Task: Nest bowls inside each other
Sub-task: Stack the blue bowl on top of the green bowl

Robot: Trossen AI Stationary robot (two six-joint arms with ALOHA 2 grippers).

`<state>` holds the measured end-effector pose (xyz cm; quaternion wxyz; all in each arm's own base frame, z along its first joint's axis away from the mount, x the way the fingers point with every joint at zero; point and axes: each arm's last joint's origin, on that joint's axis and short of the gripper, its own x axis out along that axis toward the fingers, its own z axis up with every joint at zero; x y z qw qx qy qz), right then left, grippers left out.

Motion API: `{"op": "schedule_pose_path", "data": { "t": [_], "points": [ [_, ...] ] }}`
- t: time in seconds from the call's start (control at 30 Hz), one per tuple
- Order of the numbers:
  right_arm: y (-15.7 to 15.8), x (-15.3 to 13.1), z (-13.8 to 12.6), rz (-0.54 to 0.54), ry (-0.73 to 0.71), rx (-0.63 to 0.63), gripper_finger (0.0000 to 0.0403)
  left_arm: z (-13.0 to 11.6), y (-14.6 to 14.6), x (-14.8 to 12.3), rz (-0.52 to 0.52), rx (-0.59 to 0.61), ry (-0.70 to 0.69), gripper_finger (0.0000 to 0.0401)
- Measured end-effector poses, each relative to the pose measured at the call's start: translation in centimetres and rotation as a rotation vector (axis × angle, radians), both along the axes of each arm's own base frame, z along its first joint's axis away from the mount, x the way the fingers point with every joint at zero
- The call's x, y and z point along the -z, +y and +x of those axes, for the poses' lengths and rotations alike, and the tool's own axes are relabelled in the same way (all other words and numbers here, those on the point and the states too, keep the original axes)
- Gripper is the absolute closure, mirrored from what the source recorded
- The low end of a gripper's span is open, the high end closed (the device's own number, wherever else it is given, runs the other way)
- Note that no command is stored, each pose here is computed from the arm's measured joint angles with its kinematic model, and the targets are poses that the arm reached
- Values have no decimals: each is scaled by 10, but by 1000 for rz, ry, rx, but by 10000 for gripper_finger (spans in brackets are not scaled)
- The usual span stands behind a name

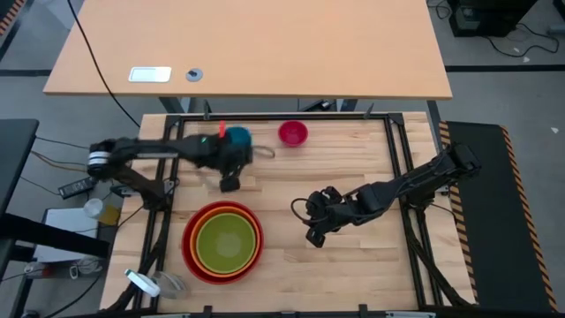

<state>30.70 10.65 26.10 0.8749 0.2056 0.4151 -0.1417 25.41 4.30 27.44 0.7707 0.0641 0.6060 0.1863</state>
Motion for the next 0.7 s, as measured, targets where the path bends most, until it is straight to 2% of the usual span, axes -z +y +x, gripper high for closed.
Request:
{"op": "schedule_pose_path", "data": {
  "t": [0.1,0.23,0.37,0.47,0.57,0.7],
  "points": [
    [-3,1,1,10,7,-11,243,-11,-44,-20,-64,77,-78,391],
    [-9,0,3,10,7,-8,243,-28,-105,-35,-172,252,-155,391],
    [-14,0,6,23,5,-6,243,-46,-159,-42,-218,516,-157,390],
    [-17,0,7,27,-2,-6,243,-58,-193,-37,-219,713,-131,390],
    [-17,-1,9,22,-20,-18,243,-66,-212,-28,-212,757,-67,389],
    [-16,-3,11,29,-52,-22,243,-63,-227,-4,-184,788,91,389]
  ]
}}
